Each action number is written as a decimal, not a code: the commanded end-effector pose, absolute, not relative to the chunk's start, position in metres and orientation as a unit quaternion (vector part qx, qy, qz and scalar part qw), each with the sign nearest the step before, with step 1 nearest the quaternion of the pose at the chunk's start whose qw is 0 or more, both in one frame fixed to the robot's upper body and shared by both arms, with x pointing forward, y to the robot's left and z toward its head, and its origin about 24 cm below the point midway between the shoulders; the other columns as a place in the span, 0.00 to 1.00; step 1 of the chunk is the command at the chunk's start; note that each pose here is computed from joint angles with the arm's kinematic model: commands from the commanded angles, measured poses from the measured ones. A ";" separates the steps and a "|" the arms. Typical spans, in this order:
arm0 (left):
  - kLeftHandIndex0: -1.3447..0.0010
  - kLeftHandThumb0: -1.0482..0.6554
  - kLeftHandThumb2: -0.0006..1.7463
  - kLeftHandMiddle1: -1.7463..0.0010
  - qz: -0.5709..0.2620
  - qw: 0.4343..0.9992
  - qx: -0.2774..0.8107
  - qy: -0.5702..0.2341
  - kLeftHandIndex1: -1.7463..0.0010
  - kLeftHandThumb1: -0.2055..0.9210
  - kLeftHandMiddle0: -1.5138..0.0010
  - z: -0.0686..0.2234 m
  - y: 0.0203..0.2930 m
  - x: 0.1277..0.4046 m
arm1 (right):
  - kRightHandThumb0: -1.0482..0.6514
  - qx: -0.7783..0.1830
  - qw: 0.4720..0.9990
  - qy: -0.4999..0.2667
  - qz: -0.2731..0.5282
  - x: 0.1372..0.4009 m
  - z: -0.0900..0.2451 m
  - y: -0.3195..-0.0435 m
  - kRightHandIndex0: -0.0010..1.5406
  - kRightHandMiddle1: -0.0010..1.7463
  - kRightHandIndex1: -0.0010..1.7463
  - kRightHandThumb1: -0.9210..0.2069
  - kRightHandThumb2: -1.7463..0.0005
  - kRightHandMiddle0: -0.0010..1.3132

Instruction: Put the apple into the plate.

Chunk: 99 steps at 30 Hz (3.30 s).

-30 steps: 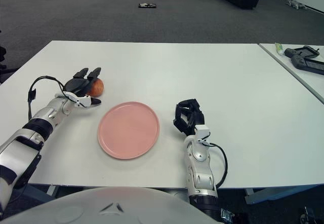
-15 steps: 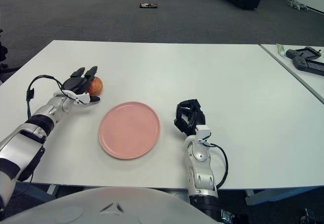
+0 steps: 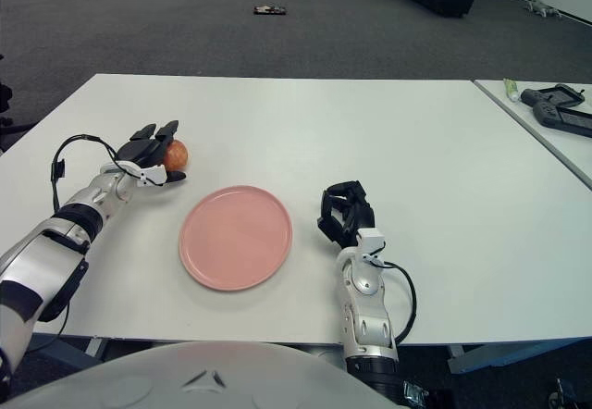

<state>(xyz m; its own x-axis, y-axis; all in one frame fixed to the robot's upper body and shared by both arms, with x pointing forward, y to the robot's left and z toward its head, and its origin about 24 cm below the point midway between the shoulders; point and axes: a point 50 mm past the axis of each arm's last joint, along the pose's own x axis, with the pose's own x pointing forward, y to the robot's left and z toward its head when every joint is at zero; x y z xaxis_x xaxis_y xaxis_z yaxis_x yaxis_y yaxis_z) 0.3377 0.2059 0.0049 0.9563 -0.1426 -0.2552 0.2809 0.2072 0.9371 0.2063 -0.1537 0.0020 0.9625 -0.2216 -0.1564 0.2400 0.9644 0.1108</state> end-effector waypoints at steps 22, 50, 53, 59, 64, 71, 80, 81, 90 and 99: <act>0.63 0.27 0.64 0.03 -0.136 0.763 0.631 0.009 0.01 0.48 0.60 -0.008 0.200 0.325 | 0.39 0.071 0.987 0.081 -0.122 0.202 -0.003 -0.154 0.33 1.00 0.83 0.22 0.50 0.26; 0.49 0.32 0.83 0.00 -0.098 0.801 0.589 -0.043 0.00 0.37 0.15 -0.008 0.201 0.316 | 0.39 0.075 0.986 0.078 -0.124 0.203 -0.002 -0.155 0.33 1.00 0.82 0.22 0.50 0.26; 0.49 0.32 0.83 0.00 -0.098 0.802 0.588 -0.044 0.00 0.37 0.15 -0.008 0.201 0.315 | 0.39 0.076 0.986 0.078 -0.122 0.203 -0.002 -0.155 0.33 1.00 0.82 0.22 0.50 0.26; 0.49 0.32 0.83 0.00 -0.097 0.804 0.585 -0.045 0.00 0.37 0.14 -0.007 0.203 0.315 | 0.39 0.077 0.987 0.075 -0.119 0.204 -0.003 -0.156 0.33 1.00 0.83 0.22 0.50 0.26; 0.49 0.32 0.83 0.00 -0.092 0.806 0.583 -0.053 0.00 0.37 0.14 -0.006 0.203 0.315 | 0.39 0.075 0.987 0.074 -0.123 0.205 -0.003 -0.157 0.33 1.00 0.82 0.23 0.50 0.26; 0.49 0.32 0.83 0.00 -0.083 0.809 0.578 -0.064 0.00 0.37 0.13 -0.002 0.204 0.315 | 0.39 0.076 0.986 0.076 -0.127 0.205 -0.003 -0.156 0.34 1.00 0.82 0.23 0.49 0.27; 0.49 0.32 0.82 0.00 -0.072 0.815 0.567 -0.100 0.00 0.38 0.14 0.011 0.204 0.319 | 0.39 0.075 0.987 0.075 -0.120 0.205 -0.004 -0.156 0.34 1.00 0.81 0.22 0.50 0.26; 0.49 0.32 0.82 0.00 -0.071 0.816 0.564 -0.105 0.00 0.38 0.14 0.013 0.204 0.319 | 0.39 0.075 0.987 0.076 -0.120 0.205 -0.004 -0.156 0.34 1.00 0.81 0.22 0.50 0.26; 0.49 0.32 0.82 0.00 -0.053 0.820 0.548 -0.156 0.00 0.38 0.14 0.031 0.202 0.321 | 0.39 0.074 0.987 0.075 -0.121 0.206 -0.004 -0.156 0.34 1.00 0.81 0.21 0.51 0.26; 0.49 0.32 0.82 0.00 -0.044 0.821 0.526 -0.216 0.00 0.38 0.15 0.053 0.196 0.316 | 0.39 0.074 0.987 0.078 -0.122 0.207 -0.004 -0.155 0.35 1.00 0.81 0.22 0.50 0.26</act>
<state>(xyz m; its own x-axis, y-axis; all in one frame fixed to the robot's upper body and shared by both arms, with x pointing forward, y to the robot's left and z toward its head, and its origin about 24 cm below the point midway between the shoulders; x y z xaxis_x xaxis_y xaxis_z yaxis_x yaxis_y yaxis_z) 0.3163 0.1950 0.0382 0.9251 -0.2917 0.2429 -0.1041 0.4205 0.9013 0.2056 -0.1575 0.0005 0.9637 -0.2269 -0.1404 0.2441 0.9623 0.1200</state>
